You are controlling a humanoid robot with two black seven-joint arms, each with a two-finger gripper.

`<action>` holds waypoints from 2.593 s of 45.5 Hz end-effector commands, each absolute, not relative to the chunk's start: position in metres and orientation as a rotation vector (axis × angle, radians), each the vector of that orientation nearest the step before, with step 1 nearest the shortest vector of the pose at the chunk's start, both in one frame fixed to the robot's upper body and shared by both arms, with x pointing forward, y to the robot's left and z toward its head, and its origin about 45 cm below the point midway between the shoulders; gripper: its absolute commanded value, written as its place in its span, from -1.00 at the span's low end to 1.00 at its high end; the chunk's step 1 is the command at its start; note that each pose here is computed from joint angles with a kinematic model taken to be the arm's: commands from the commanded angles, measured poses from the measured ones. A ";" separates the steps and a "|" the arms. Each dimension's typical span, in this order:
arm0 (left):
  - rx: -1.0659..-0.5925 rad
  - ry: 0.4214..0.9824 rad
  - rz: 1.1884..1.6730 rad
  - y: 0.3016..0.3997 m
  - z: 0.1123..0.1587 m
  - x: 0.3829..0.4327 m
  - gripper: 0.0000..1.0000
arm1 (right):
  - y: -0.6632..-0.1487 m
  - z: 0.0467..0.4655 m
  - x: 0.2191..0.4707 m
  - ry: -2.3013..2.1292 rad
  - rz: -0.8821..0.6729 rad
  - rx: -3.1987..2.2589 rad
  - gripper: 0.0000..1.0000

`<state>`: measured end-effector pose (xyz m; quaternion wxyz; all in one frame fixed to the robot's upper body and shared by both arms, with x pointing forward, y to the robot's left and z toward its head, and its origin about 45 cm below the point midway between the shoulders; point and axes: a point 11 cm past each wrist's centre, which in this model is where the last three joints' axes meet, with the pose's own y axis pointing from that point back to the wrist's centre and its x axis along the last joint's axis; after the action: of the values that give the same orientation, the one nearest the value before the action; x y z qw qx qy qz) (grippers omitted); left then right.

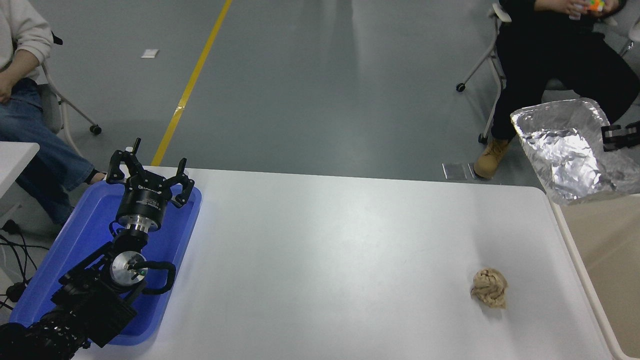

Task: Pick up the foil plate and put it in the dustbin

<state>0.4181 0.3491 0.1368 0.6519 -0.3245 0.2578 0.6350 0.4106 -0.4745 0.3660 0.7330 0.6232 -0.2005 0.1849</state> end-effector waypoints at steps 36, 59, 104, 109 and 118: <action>-0.736 0.585 1.442 0.3492 0.1367 0.4180 1.00 | -0.499 0.367 0.411 -0.463 0.368 1.307 -1.00; -0.736 0.585 1.442 0.3492 0.1367 0.4180 1.00 | -0.606 0.310 0.384 -0.640 0.255 1.084 -1.00; -0.738 0.585 1.441 0.3491 0.1374 0.4185 1.00 | -0.653 0.168 0.283 -0.750 0.114 0.973 -1.00; -0.737 0.584 1.441 0.3490 0.1374 0.4185 1.00 | -0.653 0.161 0.278 -0.751 0.107 0.975 -1.00; -0.737 0.584 1.441 0.3490 0.1374 0.4185 1.00 | -0.654 0.162 0.277 -0.757 0.118 0.968 -0.75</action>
<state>0.4184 0.3491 0.1373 0.6521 -0.3246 0.2574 0.6349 0.2841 -0.6531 0.1695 0.8158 0.4571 -0.3501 0.0546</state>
